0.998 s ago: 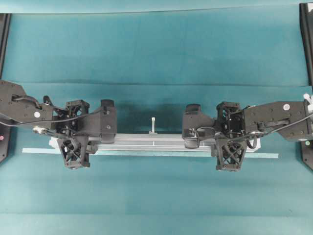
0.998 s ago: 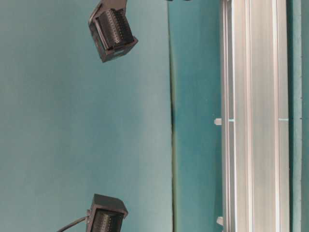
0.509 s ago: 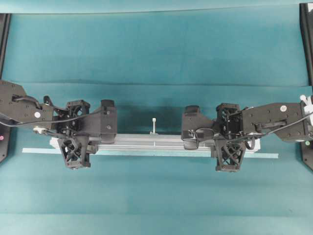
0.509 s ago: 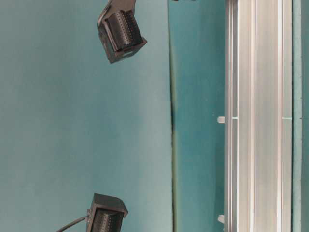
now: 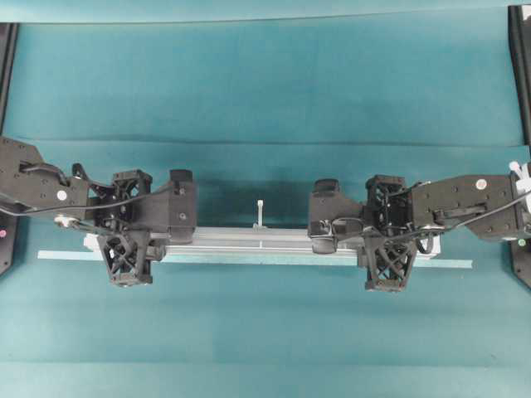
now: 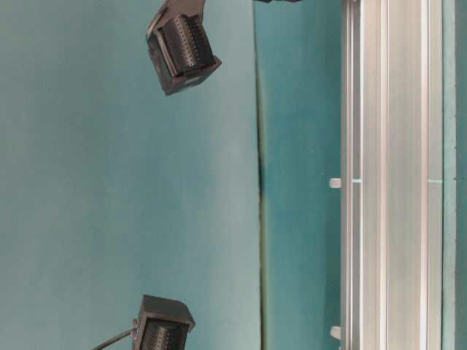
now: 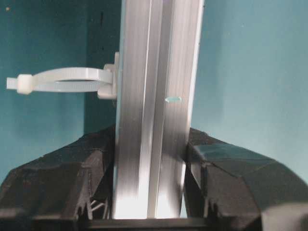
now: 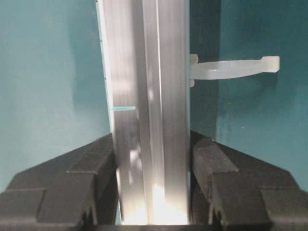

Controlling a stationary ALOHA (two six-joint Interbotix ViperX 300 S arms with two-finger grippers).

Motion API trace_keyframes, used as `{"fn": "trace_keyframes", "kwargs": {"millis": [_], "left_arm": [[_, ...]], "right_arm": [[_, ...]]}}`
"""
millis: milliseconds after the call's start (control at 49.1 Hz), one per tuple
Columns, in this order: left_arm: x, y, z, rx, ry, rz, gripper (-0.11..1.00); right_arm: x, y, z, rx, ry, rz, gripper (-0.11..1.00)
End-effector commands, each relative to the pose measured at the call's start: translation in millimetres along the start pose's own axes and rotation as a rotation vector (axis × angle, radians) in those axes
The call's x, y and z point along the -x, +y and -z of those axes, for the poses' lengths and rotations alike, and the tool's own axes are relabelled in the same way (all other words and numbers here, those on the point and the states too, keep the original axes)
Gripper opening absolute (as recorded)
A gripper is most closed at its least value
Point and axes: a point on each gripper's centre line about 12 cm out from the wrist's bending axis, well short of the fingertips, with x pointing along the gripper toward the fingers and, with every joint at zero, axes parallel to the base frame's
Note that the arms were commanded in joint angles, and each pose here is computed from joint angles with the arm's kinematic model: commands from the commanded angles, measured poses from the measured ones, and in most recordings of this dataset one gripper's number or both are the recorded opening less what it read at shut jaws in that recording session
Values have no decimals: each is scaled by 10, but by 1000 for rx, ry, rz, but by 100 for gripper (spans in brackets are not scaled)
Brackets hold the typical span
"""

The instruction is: Lift the large metal rail with both hands.

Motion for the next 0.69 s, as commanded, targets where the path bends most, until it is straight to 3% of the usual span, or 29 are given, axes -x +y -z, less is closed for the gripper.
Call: {"fn": "trace_keyframes", "kwargs": {"millis": [0, 672], "left_arm": [[47, 1, -125, 4, -64, 4, 36], [30, -1, -87, 9, -58, 4, 36]], "right_arm": [[-8, 18, -32, 5, -14, -3, 38], [-46, 5, 12, -10, -17, -3, 38]]}}
